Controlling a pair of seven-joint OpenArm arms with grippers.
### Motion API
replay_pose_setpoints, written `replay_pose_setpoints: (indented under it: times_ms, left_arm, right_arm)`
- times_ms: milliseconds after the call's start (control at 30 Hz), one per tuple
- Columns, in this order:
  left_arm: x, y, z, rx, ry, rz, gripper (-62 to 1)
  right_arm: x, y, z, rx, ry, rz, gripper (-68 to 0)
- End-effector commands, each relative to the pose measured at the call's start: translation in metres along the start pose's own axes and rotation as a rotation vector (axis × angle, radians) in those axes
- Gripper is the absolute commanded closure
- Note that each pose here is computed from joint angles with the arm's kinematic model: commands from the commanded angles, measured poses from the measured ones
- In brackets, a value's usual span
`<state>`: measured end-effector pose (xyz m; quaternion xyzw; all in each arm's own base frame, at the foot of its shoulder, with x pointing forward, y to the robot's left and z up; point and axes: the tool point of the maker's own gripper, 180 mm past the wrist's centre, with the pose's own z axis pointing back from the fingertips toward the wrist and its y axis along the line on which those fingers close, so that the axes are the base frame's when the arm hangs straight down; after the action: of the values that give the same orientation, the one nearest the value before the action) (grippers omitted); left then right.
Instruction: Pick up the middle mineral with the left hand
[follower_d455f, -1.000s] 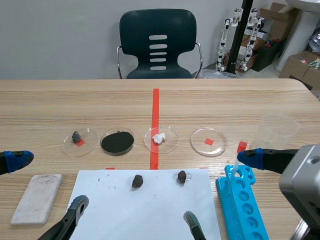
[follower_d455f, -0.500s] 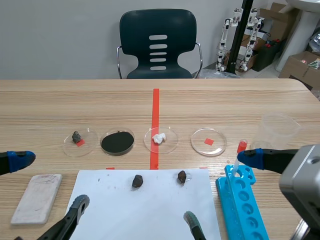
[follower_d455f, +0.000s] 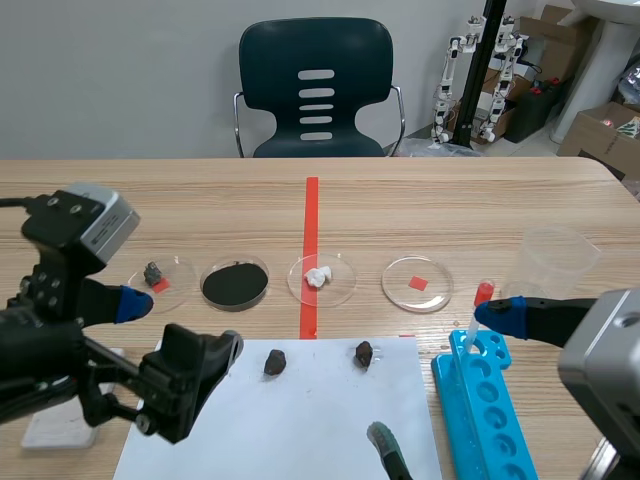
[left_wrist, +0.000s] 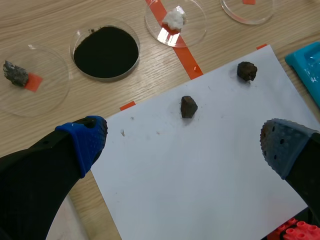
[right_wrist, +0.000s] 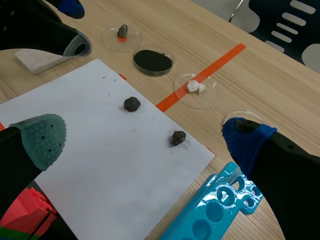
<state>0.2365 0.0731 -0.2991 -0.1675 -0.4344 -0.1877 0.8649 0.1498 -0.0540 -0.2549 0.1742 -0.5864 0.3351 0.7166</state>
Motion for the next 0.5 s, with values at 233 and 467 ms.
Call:
replay_pose_setpoints:
  times_ms: [233,467]
  left_arm:
    - [0.023,0.005,-0.038,0.1,0.096,0.139,-62.3]
    - [-0.001,0.003,-0.066,0.154,0.318,0.216,-62.3]
  right_arm:
    - [0.011,-0.003,-0.001,-0.008,-0.036,0.003,-67.9]
    - [0.011,-0.003,-0.001,-0.008,-0.037,0.003,-67.9]
